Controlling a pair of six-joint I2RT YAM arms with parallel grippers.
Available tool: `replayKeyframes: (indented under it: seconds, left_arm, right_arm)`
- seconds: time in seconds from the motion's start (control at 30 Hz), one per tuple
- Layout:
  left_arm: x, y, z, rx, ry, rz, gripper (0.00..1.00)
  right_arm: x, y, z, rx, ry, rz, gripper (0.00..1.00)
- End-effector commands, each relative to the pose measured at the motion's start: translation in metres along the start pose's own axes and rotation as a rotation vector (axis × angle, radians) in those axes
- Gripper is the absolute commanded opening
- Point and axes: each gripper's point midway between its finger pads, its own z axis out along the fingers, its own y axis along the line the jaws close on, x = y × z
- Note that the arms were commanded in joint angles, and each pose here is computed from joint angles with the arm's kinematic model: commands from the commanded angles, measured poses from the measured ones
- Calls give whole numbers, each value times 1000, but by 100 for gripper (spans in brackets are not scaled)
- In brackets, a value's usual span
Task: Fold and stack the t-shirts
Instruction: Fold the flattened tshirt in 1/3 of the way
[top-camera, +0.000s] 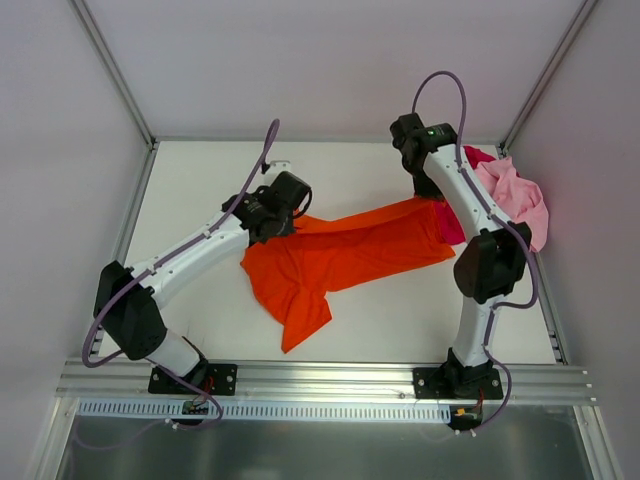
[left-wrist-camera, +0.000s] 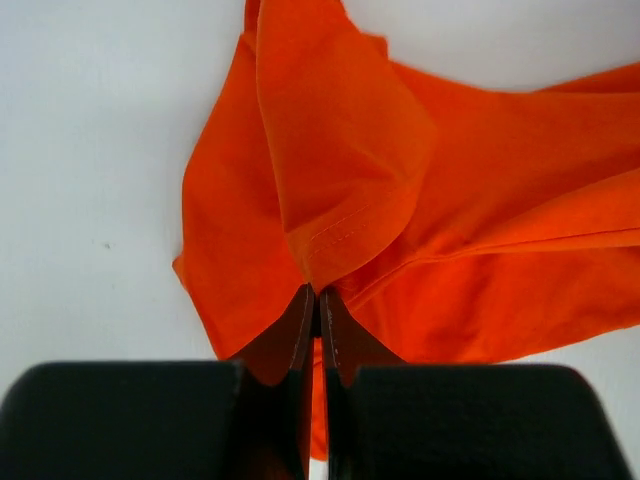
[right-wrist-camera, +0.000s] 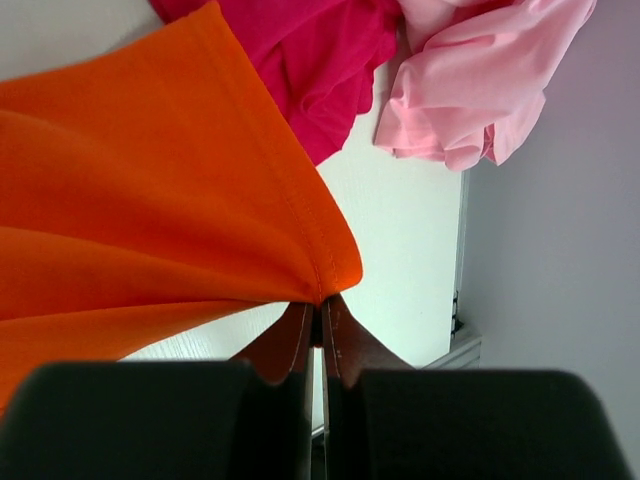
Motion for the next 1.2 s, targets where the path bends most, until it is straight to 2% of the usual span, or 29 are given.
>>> replayKeyframes:
  seconds: [0.0, 0.13, 0.3, 0.4, 0.5, 0.57, 0.67, 0.7, 0.8, 0.87, 0.9, 0.93, 0.97, 1.0, 1.03, 1.17]
  left_arm:
    - [23, 6, -5, -7, 47, -76, 0]
    - [34, 18, 5, -60, 47, -82, 0]
    - [0, 35, 38, -104, 8, -119, 0]
    - [-32, 59, 49, -150, -6, -222, 0]
    - [-60, 64, 28, -128, -90, -244, 0]
    - [-61, 74, 22, -162, -108, -254, 0]
    - [-57, 86, 32, -198, -77, -264, 0]
    - [-55, 84, 39, -195, -50, -261, 0]
    - [-76, 83, 33, -190, -95, -262, 0]
    - [-104, 82, 31, -170, -154, -286, 0]
    - [-107, 78, 47, -176, -131, -283, 0]
    - [-136, 75, 41, -164, -160, -303, 0]
    - [-144, 73, 46, -174, -153, -306, 0]
    - [-143, 67, 69, -195, -118, -293, 0]
    - [-167, 61, 64, -166, -159, -318, 0]
    - [-170, 50, 100, -147, -118, -325, 0]
  right_arm:
    - [17, -7, -18, -15, 29, -18, 1]
    - [18, 5, -21, -64, 1, 24, 1]
    - [5, -4, -24, -31, -60, 72, 1]
    - [0, -25, -26, 66, -100, 101, 1]
    - [5, -45, -26, 125, -94, 131, 1]
    - [11, -54, -19, 146, -69, 160, 1]
    - [12, -47, -8, 85, -35, 185, 1]
    - [9, -41, -9, 39, -32, 188, 1]
    - [-9, -41, -11, 34, -62, 207, 1]
    - [-22, -41, -9, 38, -82, 224, 1]
    - [-29, -36, -6, 14, -85, 226, 1]
    - [-46, -31, -1, -1, -93, 253, 1]
    - [-53, -26, 2, -19, -87, 266, 1]
    - [-56, -18, 4, -57, -68, 275, 1]
    - [-62, -5, 17, -72, -50, 295, 1]
    - [-81, 17, 41, -108, -79, 343, 1]
